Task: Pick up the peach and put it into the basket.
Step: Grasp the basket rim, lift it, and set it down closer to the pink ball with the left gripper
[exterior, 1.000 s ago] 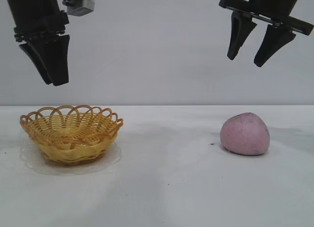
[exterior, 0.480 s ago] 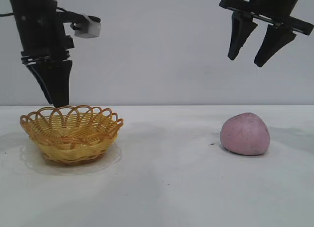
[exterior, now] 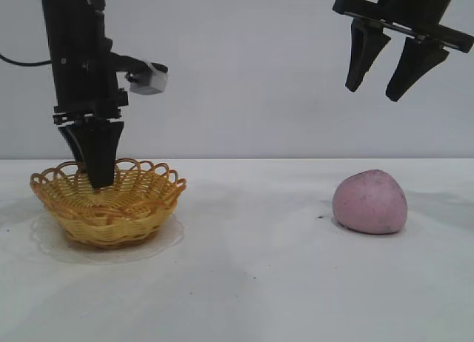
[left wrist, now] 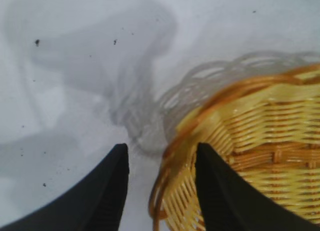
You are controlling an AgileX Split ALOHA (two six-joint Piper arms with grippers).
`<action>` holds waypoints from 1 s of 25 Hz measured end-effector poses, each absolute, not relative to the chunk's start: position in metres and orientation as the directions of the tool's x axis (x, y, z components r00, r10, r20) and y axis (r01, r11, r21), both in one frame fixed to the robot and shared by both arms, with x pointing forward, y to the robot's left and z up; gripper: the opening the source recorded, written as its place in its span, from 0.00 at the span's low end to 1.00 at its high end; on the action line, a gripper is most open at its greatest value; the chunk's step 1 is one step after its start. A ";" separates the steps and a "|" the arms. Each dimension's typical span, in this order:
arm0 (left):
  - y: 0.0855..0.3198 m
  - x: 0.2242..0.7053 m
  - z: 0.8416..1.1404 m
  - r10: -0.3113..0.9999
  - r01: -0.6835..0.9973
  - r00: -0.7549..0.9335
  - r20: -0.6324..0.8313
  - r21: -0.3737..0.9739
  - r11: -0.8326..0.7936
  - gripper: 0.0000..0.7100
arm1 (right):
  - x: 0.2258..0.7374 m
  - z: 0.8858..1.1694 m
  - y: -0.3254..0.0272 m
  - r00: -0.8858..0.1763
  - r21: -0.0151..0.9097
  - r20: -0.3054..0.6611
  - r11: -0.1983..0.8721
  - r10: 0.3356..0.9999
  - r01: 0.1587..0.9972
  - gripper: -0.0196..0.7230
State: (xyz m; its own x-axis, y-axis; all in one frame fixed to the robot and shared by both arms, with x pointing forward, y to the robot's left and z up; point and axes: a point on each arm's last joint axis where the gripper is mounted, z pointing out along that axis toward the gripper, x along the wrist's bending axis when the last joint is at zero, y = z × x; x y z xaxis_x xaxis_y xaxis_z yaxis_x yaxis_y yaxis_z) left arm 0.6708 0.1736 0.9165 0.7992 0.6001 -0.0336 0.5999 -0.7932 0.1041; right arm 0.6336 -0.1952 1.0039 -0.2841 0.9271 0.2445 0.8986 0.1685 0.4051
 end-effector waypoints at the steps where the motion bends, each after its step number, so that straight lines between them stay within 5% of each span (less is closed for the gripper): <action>1: 0.175 0.670 0.916 0.615 0.616 0.787 -0.037 0.087 -0.783 0.26 | 0.633 1.004 -0.195 -0.285 0.404 0.243 0.170 0.927 0.899 0.59; 3: 0.176 0.668 0.917 0.635 0.637 0.771 -0.043 0.053 -0.769 0.10 | 0.633 1.004 -0.195 -0.285 0.404 0.243 0.170 0.927 0.899 0.59; 11: 0.180 0.662 0.928 0.815 0.815 0.578 -0.048 -0.015 -0.579 0.10 | 0.633 1.004 -0.196 -0.286 0.404 0.240 0.173 0.928 0.898 0.59; 12: 0.180 0.661 0.935 0.834 0.835 0.550 -0.043 -0.004 -0.551 0.10 | 0.633 1.004 -0.196 -0.287 0.404 0.238 0.174 0.928 0.898 0.59; 13: 0.180 0.661 0.943 0.851 0.852 0.523 -0.037 0.014 -0.523 0.00 | 0.633 1.004 -0.196 -0.288 0.404 0.236 0.176 0.928 0.898 0.59; 17: 0.180 0.654 0.982 0.915 0.914 0.400 -0.053 0.098 -0.394 0.00 | 0.633 1.004 -0.196 -0.288 0.404 0.236 0.176 0.928 0.898 0.59; 21: 0.174 0.641 1.004 0.940 0.949 0.304 -0.158 0.134 -0.284 0.00 | 0.633 1.004 -0.196 -0.288 0.404 0.236 0.176 0.928 0.898 0.59; 25: 0.167 0.623 0.996 0.930 0.973 0.222 -0.295 0.127 -0.192 0.00 | 0.633 1.004 -0.196 -0.288 0.404 0.236 0.176 0.928 0.898 0.59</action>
